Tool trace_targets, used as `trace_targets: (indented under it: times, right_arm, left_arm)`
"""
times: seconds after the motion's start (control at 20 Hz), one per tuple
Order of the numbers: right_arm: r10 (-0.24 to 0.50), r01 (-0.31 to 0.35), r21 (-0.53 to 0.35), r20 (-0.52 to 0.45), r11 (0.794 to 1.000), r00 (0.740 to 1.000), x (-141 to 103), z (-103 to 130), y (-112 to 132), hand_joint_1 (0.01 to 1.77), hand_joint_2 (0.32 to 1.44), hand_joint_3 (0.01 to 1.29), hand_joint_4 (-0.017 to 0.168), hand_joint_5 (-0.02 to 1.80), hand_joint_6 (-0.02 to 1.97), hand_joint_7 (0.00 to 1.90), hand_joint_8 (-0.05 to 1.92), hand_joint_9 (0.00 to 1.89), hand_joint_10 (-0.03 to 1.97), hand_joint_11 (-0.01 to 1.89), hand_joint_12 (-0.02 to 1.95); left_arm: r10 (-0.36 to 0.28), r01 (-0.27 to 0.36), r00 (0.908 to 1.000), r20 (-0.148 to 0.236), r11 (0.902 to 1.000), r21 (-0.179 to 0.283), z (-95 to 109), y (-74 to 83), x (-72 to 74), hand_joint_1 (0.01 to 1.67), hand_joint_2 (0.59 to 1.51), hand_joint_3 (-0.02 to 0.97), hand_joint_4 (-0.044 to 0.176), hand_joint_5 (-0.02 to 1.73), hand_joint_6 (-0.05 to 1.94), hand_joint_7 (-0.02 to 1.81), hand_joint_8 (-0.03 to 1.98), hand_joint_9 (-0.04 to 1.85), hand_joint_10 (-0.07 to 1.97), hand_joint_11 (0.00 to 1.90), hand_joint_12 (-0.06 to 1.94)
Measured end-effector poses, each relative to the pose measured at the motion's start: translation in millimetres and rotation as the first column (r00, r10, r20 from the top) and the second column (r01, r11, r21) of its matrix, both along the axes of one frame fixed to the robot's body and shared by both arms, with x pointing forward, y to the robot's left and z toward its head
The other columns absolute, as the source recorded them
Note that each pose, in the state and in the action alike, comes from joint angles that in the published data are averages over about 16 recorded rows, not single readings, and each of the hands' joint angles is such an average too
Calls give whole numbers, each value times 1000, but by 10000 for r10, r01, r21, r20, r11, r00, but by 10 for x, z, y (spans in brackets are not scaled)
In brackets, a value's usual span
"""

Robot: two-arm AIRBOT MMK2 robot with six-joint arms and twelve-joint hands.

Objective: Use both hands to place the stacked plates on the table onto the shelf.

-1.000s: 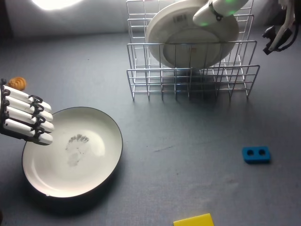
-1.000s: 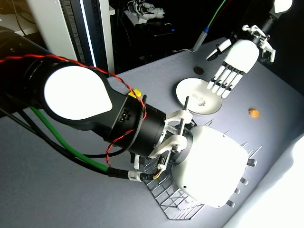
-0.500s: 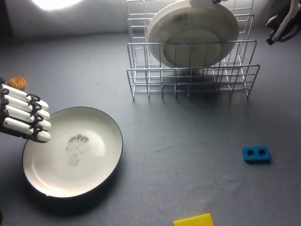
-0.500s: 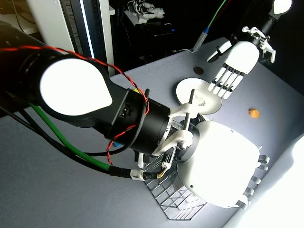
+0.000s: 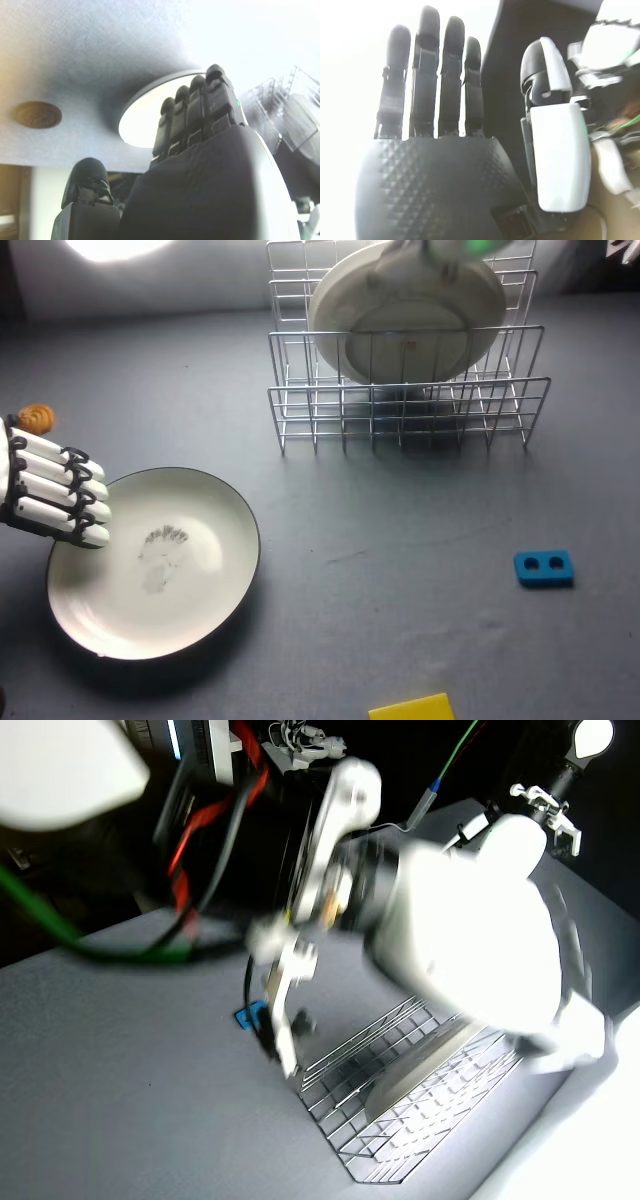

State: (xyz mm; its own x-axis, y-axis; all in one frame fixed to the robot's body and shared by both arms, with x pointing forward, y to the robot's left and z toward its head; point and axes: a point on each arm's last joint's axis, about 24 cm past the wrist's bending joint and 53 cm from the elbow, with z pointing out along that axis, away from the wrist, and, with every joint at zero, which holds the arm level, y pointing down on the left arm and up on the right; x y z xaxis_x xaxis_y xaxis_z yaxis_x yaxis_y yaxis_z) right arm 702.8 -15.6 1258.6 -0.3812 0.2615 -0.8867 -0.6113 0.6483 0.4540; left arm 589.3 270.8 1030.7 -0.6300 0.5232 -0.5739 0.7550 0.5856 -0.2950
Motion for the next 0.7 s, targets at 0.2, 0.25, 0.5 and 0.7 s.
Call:
trace_targets:
  times: [0.2, 0.25, 0.5, 0.7]
  right_arm:
    - [1108, -964, -1228, 1164, 9877, 9870, -382, -17, 317, 968, 984, 14, 3, 265, 62, 351, 44, 376, -6, 130, 832]
    - [1359, -1167, -1450, 1306, 9825, 9821, -466, -45, 389, 990, 966, 14, 3, 225, 53, 298, 37, 320, -6, 110, 778]
    - [2526, -2160, -2136, 1622, 9528, 9539, -829, -241, 682, 1124, 876, 14, 5, 46, 15, 58, 10, 66, -5, 20, 501]
    - [3258, -2836, -2281, 1749, 9314, 9291, -1069, -409, 831, 1225, 820, 14, 5, 19, 13, 11, 9, 19, -5, 11, 476]
  left_arm:
    - [90, -89, 9999, -85, 9999, 88, -65, 12, 7, 18, 1200, 15, 0, 64, 9, 49, 8, 4, -11, 21, 9]
    - [116, -114, 9999, -116, 9999, 108, -83, 14, 7, 18, 1200, 15, 0, 64, 9, 48, 8, 1, -12, 21, 9]
    - [381, -374, 9986, -378, 9991, 205, -178, 50, -1, 17, 1201, 15, 0, 61, 4, 46, 6, -12, -23, 24, 9]
    - [729, -711, 9949, -697, 9971, 279, -257, 102, -20, 17, 1201, 15, -1, 51, -4, 42, 3, -18, -30, 25, 13]
